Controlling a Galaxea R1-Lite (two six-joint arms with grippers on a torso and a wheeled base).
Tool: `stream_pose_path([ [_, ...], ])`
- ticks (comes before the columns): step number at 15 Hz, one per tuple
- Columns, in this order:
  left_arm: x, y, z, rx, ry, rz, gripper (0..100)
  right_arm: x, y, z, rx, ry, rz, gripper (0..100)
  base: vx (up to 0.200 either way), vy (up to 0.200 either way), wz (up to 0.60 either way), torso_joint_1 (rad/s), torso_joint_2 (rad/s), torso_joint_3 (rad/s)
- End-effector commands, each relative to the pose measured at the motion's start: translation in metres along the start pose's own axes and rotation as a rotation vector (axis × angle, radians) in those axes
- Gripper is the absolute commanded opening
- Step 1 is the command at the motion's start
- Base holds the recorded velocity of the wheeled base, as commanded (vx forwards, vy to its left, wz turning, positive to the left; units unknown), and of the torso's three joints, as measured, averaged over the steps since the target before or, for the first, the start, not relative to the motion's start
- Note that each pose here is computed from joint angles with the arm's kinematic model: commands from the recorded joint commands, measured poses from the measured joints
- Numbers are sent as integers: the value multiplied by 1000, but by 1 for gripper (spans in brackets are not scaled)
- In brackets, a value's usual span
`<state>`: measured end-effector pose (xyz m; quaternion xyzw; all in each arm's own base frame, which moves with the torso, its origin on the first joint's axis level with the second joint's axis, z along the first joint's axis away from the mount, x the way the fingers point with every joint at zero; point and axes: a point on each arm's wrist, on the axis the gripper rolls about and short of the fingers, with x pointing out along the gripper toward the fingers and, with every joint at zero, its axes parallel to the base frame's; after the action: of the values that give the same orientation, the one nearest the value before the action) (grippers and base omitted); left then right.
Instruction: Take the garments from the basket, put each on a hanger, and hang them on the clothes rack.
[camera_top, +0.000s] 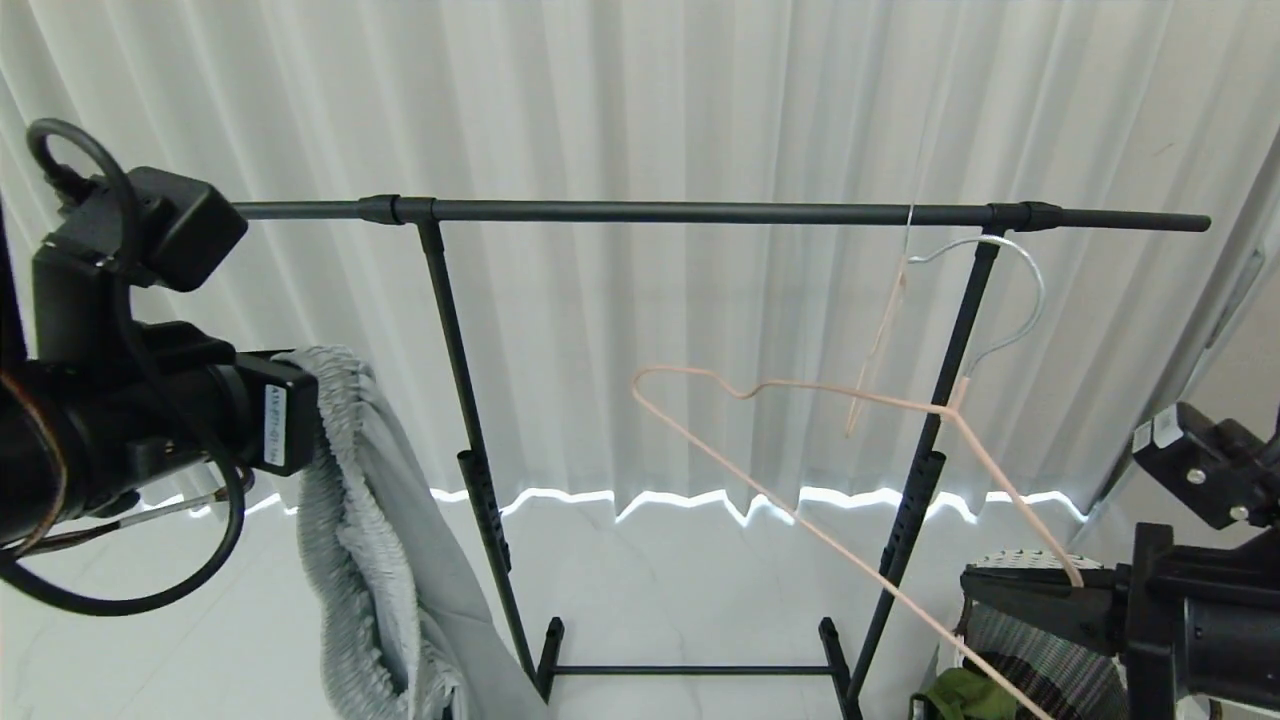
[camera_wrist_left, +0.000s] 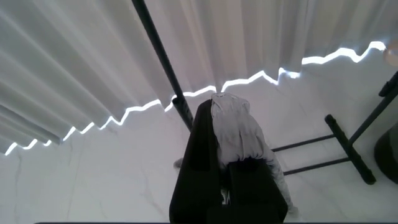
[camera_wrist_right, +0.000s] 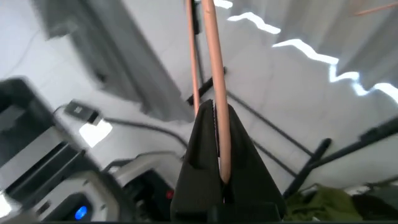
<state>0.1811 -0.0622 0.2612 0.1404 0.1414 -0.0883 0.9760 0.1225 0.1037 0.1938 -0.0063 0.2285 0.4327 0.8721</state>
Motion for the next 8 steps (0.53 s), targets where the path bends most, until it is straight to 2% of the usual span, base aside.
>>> stream_pose_path([
  [1,30,-17,13,-4,29,-4,0,7,16,3,-3,36,88,0,0,0,0,0,0,0],
  [4,59,-25,40,-89,-15,78,0,14,24,10,39,40,134,0,0,0,0,0,0,0],
  [8,72,-27,50,-110,-26,98,0,27,30,22,54,32,162,0,0,0,0,0,0,0],
])
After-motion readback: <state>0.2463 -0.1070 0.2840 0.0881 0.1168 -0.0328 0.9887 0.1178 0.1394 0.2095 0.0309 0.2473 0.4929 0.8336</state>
